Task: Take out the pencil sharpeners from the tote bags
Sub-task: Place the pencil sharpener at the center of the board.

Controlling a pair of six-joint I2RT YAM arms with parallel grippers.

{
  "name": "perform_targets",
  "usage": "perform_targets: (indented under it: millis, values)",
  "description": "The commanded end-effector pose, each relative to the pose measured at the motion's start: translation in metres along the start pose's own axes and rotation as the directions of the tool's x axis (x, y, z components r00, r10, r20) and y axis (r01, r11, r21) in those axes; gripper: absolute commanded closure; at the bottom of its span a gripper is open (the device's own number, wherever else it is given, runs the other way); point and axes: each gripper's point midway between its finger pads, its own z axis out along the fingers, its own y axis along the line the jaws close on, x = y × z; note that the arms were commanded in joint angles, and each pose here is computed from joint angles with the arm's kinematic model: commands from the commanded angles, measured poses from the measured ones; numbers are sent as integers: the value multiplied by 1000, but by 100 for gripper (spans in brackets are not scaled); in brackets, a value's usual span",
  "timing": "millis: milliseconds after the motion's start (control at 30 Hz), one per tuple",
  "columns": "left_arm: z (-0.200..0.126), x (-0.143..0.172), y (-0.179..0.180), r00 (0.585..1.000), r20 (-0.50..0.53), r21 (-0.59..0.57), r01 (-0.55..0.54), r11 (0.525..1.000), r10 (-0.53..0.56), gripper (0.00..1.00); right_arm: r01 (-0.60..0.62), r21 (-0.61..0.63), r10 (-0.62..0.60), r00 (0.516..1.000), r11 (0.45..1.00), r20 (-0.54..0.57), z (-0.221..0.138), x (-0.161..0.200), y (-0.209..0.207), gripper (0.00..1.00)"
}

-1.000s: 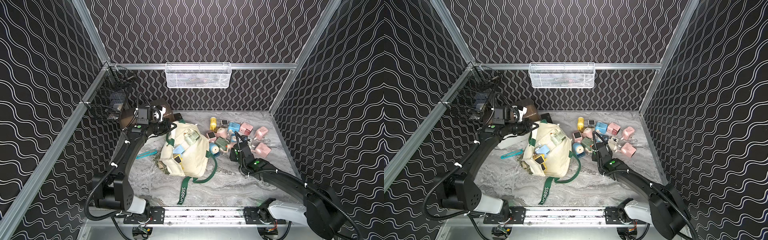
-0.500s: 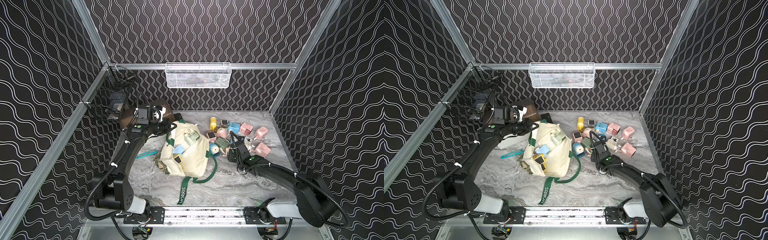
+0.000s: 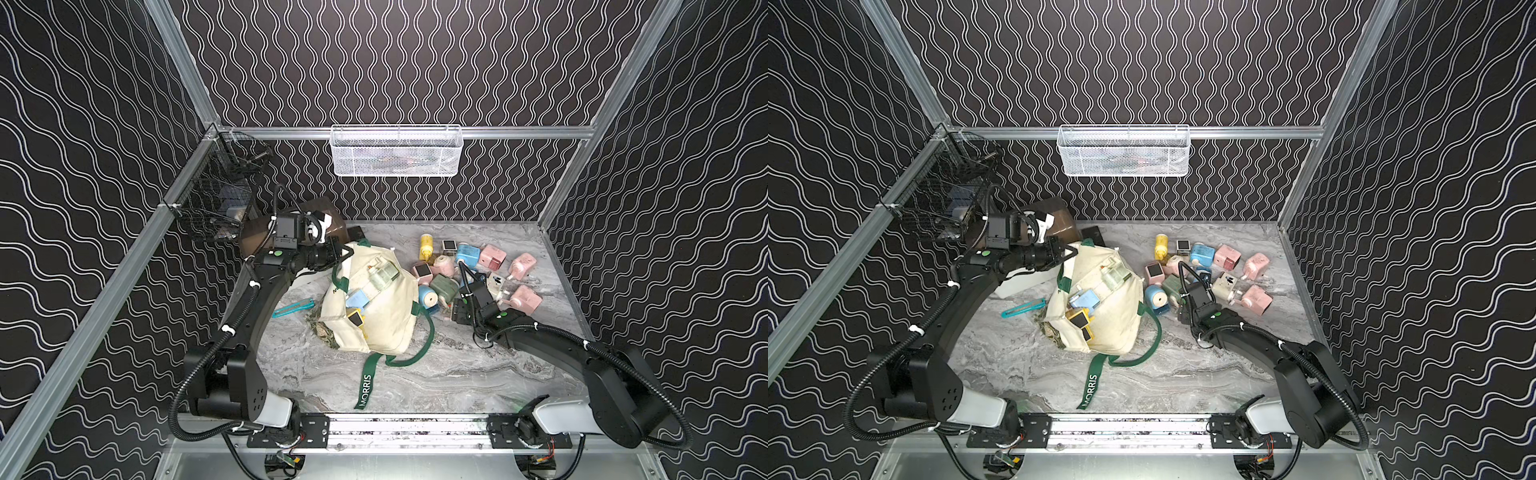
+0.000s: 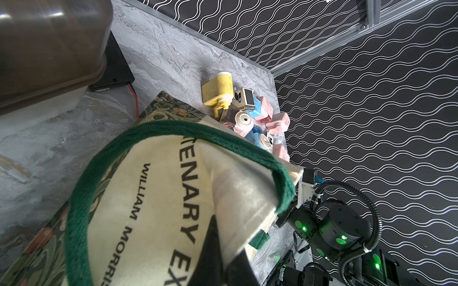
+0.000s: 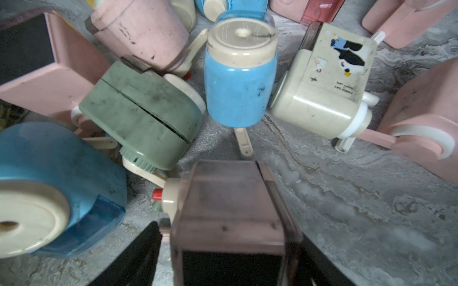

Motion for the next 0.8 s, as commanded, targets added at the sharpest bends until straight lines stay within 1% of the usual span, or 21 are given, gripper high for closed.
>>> perform_targets:
  millis: [0,133,267,367,433,533,633,700,767]
  values:
    - [-2,-10,-13,998,31,51,-58,997,56,100,-29,-17,29,999,999,17,-2,-6,4,15]
    - [-2,-9,-13,998,31,50,-57,997,55,100,-38,-34,39,998,999,40,-9,-12,4,12]
    - [-2,-10,-14,998,32,51,-59,997,58,100,-52,-72,59,994,996,93,-24,-23,5,10]
    - [-3,-10,-14,998,32,53,-60,997,59,100,-59,-139,80,986,989,146,-37,-32,9,10]
    - [-3,-10,-14,998,32,52,-60,997,58,100,-50,-214,89,981,976,175,-51,-39,17,12]
    - [-3,-10,-14,998,34,51,-61,997,59,100,-27,-363,118,965,932,233,-78,-49,35,15]
    - [-2,-10,-14,998,31,50,-60,997,59,100,38,-513,122,954,858,274,-109,-54,60,19]
    - [-3,-11,-14,997,34,50,-64,997,62,100,105,-591,95,950,800,296,-127,-52,82,20]
    - [-3,-11,-14,997,34,49,-66,997,65,100,177,-632,40,949,754,313,-139,-47,106,19]
